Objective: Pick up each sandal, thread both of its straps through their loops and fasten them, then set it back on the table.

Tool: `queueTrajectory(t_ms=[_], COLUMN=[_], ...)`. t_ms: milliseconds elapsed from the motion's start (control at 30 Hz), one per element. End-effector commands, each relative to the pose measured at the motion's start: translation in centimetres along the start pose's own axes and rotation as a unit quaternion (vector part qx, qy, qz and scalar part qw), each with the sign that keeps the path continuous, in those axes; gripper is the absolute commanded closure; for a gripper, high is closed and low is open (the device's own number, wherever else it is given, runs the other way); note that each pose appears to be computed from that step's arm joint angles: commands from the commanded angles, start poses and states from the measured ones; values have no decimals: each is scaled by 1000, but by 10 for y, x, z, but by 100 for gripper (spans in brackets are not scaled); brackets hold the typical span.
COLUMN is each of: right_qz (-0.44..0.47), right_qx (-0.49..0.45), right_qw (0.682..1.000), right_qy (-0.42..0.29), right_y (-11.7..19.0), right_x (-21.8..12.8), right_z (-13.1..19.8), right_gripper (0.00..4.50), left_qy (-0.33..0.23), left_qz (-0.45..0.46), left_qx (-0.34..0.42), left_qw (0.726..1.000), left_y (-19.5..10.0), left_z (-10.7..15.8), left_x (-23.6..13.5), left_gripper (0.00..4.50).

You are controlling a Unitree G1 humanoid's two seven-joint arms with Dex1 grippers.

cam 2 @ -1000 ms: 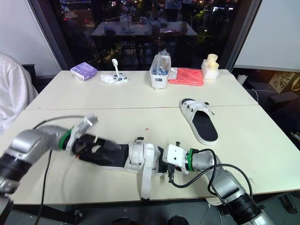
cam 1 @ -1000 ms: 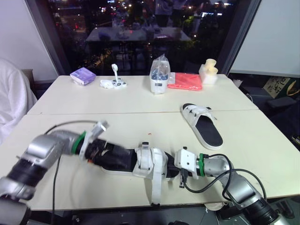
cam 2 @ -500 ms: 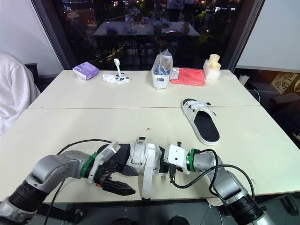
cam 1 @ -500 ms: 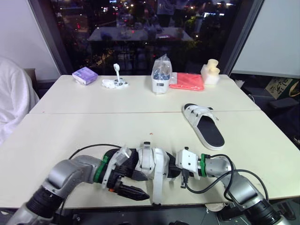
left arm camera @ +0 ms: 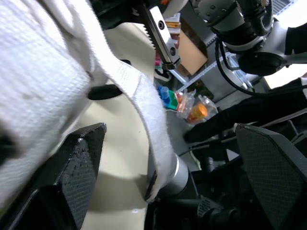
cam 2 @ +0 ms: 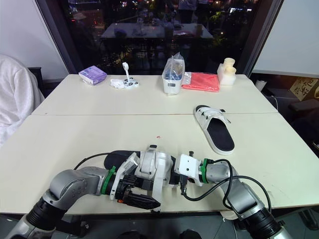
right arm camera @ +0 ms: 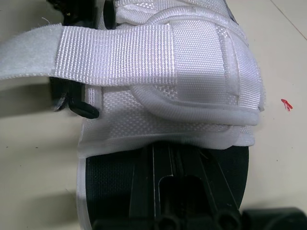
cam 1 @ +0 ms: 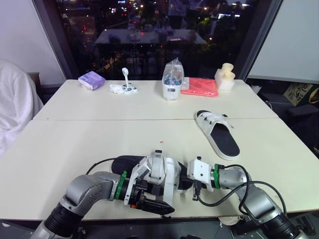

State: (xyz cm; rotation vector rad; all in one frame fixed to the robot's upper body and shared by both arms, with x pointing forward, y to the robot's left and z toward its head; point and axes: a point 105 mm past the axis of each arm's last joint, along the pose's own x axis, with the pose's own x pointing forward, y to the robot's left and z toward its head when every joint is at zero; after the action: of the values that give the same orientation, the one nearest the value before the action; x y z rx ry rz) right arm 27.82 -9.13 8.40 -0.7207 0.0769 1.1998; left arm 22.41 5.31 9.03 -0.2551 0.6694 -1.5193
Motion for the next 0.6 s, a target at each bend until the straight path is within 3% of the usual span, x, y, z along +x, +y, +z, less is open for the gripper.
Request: queueTrajectory(t_ms=[33,200,333,600], right_qz=[38,37,36,33], right_qx=[20,21,21,18], right_qw=[999,999,999,999], right_qy=[24,24,26,31], right_y=[20,20,19,16], right_x=[3,3,3,2], right_z=[-14,-14,-14,-17], right_gripper=[450,450,450,450], left_qy=[-7,-10,-22,-55], left_qz=[-14,-17,-28,-84], left_qx=[13,16,15,-15], left_qw=[1000,1000,999,995], left_y=[-9,-10,-13,-22], left_z=[7,8,21,74], left_x=[3,4,-2,-21], left_gripper=[186,446,446,446])
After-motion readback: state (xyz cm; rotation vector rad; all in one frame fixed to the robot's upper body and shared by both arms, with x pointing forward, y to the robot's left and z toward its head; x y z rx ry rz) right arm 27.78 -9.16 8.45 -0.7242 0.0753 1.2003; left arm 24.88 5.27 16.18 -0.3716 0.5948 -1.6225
